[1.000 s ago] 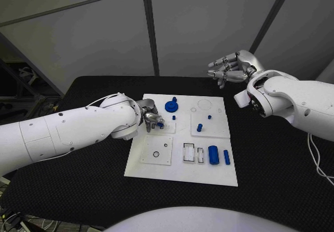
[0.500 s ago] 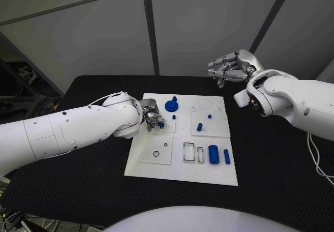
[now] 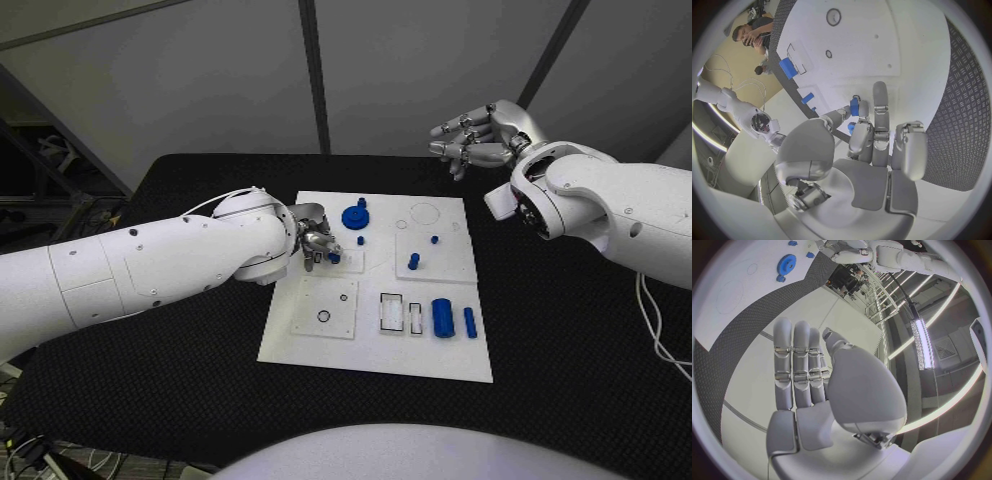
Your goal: Assemble the parts on the task board
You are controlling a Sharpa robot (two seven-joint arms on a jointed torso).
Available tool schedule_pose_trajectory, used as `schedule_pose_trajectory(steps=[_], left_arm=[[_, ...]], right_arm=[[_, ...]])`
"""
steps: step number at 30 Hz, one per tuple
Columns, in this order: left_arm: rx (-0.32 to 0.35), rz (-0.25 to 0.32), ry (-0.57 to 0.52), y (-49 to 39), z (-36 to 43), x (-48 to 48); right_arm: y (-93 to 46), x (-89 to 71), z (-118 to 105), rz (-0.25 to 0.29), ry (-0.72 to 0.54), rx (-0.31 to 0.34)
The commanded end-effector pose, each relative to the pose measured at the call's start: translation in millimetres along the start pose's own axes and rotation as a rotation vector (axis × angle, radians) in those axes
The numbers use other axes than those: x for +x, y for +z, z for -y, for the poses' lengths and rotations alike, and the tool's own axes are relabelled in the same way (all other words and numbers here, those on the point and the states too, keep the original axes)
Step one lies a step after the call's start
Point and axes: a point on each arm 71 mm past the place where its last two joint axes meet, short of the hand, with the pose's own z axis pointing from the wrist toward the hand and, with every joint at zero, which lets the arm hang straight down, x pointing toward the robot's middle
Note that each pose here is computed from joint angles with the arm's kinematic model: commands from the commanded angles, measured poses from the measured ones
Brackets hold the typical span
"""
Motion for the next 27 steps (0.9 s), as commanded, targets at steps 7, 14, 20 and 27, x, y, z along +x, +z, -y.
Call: schedule_pose_trajectory(steps=[7, 14, 20, 27], left_arm=[[-0.016, -0.035, 0.047, 0.1, -4.6, 3.8], [-0.017, -0.031, 0.047, -0.8, -5.8, 3.5], [-0.014, -0.031, 0.047, -1.2, -4.9, 3.9], [-0.012, -0.038, 0.042, -0.6, -3.4, 4.7]], right_arm=[[0.6, 0.3, -1.4, -0.009, -0.001, -0.008], [0.7, 0.4, -1.1, -0.010, -0.001, -0.007], [0.8, 0.7, -1.1, -0.011, -0.001, -0.007], [0.9, 0.8, -1.1, -0.011, -0.001, -0.006]])
